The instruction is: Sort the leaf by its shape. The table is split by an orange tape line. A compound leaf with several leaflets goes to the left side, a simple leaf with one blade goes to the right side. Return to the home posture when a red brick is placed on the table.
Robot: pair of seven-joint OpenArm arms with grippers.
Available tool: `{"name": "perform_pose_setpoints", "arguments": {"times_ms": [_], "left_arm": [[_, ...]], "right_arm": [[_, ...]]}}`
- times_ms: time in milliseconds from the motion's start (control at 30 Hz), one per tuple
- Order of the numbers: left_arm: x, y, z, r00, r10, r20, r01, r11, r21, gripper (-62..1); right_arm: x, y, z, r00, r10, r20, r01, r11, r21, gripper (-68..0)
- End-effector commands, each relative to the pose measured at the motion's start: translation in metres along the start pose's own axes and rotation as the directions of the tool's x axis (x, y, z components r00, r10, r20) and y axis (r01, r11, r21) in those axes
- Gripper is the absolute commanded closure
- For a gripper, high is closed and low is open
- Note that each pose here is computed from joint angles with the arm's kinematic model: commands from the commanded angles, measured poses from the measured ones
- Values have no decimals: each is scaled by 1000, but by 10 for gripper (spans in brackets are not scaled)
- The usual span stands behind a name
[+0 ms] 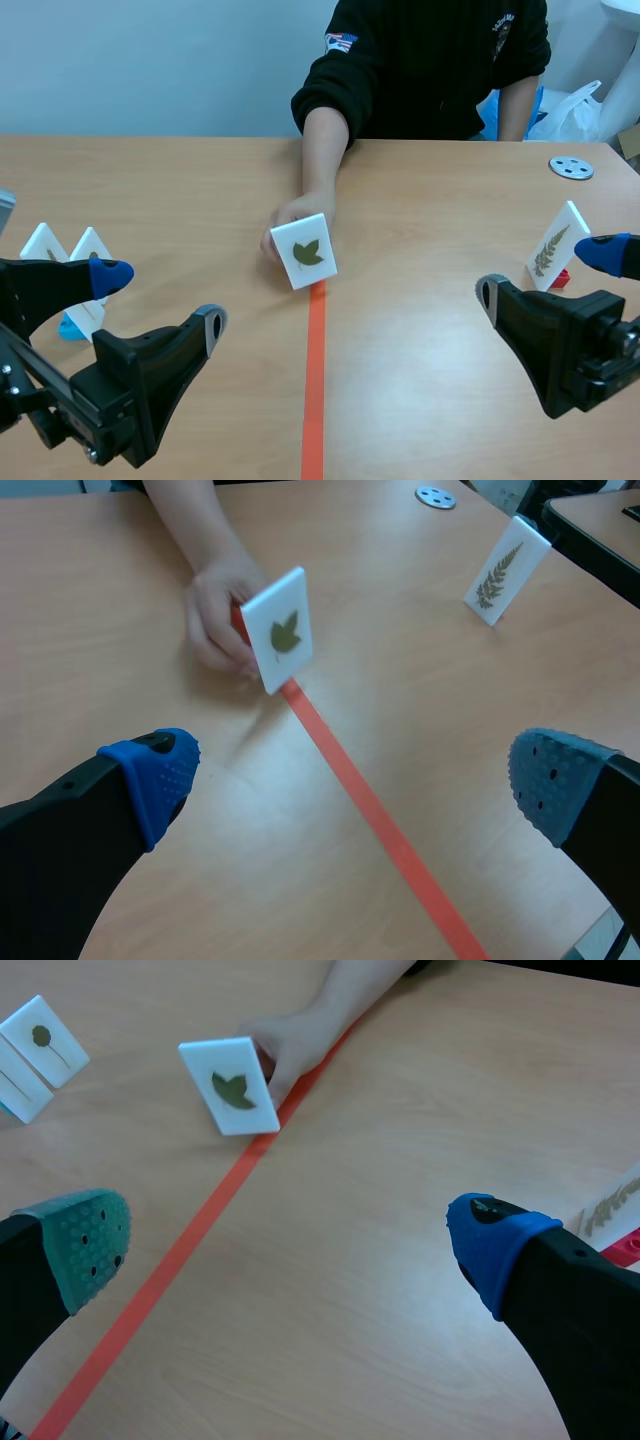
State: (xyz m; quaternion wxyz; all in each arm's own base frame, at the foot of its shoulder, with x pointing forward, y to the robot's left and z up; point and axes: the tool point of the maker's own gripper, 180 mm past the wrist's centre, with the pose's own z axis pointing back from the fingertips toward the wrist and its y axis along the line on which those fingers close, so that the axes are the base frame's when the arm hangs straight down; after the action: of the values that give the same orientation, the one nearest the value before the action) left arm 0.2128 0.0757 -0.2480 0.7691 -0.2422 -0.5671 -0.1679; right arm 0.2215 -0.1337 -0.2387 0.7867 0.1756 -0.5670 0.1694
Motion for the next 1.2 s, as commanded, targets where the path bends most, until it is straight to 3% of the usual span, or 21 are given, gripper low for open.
{"name": "perform_pose_setpoints", "arguments": {"times_ms": [0,367,633,800,900,1167], "left_arm": [[11,-2,-1,999,-2,42,3,1000,-5,-623],[10,-2,-1,999,-9,38,9,1000,-6,-623],[2,-4,-6,997,-77,7,77,997,-26,-623],[-12,-8,-19,997,-74,-12,73,995,-68,-623],[-24,-7,-29,995,-99,-18,97,992,-80,-623],[-51,11,-64,994,-112,-8,111,992,-63,-623]], "right_arm": [[10,-4,0,999,2,38,-2,1000,-8,-679],[10,-5,0,999,1,38,-1,1000,-15,-679],[10,-5,0,999,2,38,-1,1000,-15,-679],[9,-6,0,999,1,37,0,1000,-23,-679],[9,-7,0,999,1,37,1,1000,-29,-679],[9,-7,0,999,0,37,1,1000,-30,-679]]}}
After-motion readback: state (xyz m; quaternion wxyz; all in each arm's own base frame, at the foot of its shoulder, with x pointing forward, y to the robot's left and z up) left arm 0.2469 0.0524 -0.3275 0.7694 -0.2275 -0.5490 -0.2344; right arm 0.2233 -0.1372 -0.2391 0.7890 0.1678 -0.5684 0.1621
